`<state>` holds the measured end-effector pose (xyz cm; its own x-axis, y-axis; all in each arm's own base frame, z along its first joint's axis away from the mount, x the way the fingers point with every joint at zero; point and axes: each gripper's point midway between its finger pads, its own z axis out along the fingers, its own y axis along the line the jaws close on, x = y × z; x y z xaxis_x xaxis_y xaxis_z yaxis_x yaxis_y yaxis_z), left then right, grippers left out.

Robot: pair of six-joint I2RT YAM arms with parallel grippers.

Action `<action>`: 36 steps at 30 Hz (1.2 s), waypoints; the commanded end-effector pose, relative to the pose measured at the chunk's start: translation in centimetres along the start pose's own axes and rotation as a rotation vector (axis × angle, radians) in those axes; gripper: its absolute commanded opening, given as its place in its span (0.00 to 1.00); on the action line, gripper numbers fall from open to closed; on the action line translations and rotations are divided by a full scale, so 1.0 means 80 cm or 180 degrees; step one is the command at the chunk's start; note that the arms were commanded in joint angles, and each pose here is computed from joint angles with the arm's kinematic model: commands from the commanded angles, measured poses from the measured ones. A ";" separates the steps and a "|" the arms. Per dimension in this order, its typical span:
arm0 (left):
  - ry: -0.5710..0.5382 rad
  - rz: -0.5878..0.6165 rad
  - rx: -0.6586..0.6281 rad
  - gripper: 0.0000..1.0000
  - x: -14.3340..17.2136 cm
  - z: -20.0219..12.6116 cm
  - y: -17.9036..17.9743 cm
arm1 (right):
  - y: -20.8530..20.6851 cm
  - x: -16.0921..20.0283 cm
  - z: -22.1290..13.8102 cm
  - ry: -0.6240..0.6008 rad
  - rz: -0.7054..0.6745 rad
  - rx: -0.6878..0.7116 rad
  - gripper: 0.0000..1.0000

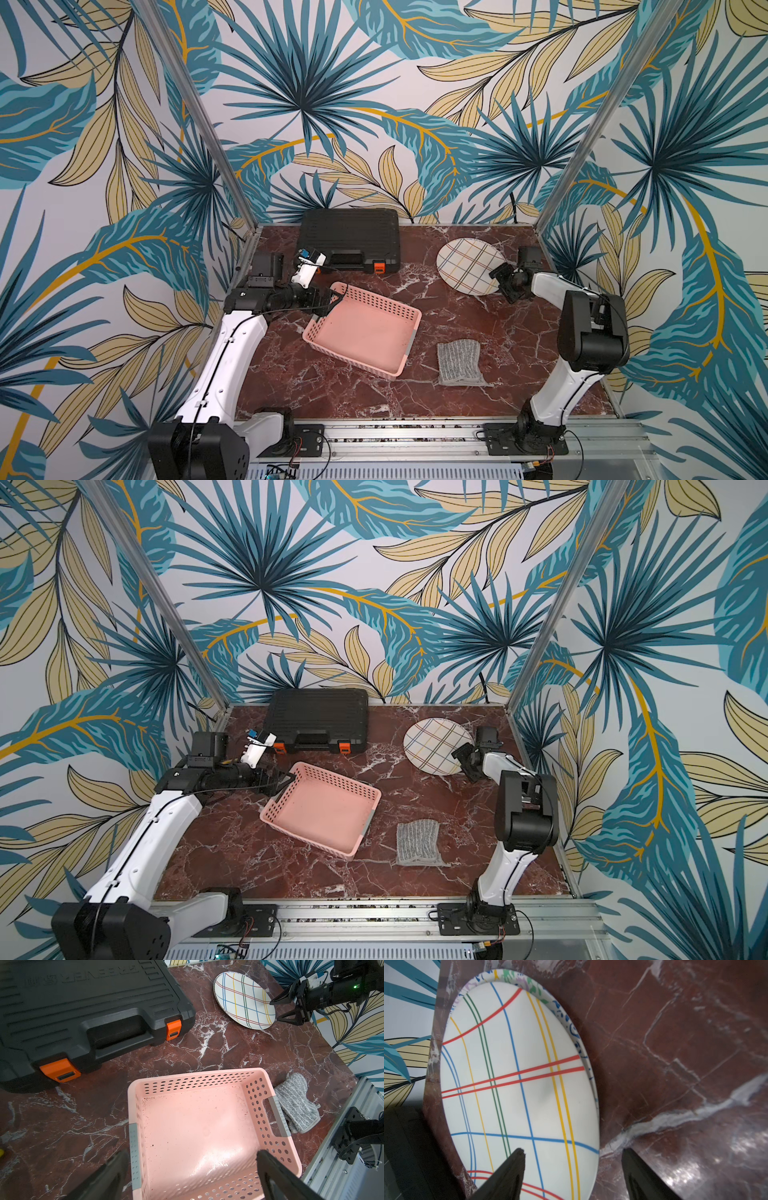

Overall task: Wipe the wet plate dry
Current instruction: Place the plate on the plate, then reset both arms

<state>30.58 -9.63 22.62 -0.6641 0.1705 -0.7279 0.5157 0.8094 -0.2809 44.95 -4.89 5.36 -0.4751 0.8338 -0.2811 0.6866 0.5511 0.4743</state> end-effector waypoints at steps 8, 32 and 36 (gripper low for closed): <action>0.0125 0.0185 -0.1048 0.94 0.004 -0.010 0.075 | 0.025 -0.004 -0.085 -0.0148 -0.0291 -0.0133 0.77; 0.1591 0.0889 -0.0909 0.09 0.177 0.082 0.083 | 0.032 0.102 -0.178 -0.0383 -0.1102 -0.1073 0.77; 0.1490 0.1008 -0.0357 0.10 0.177 0.084 0.033 | 0.040 0.099 -0.195 -0.0475 -0.1234 -0.1174 0.79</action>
<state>27.79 -6.07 6.31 -0.7339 0.5867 -0.3422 0.5952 0.7983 0.0921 34.66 2.49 16.71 -0.5562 0.6228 -0.5502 0.2921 0.7663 0.5722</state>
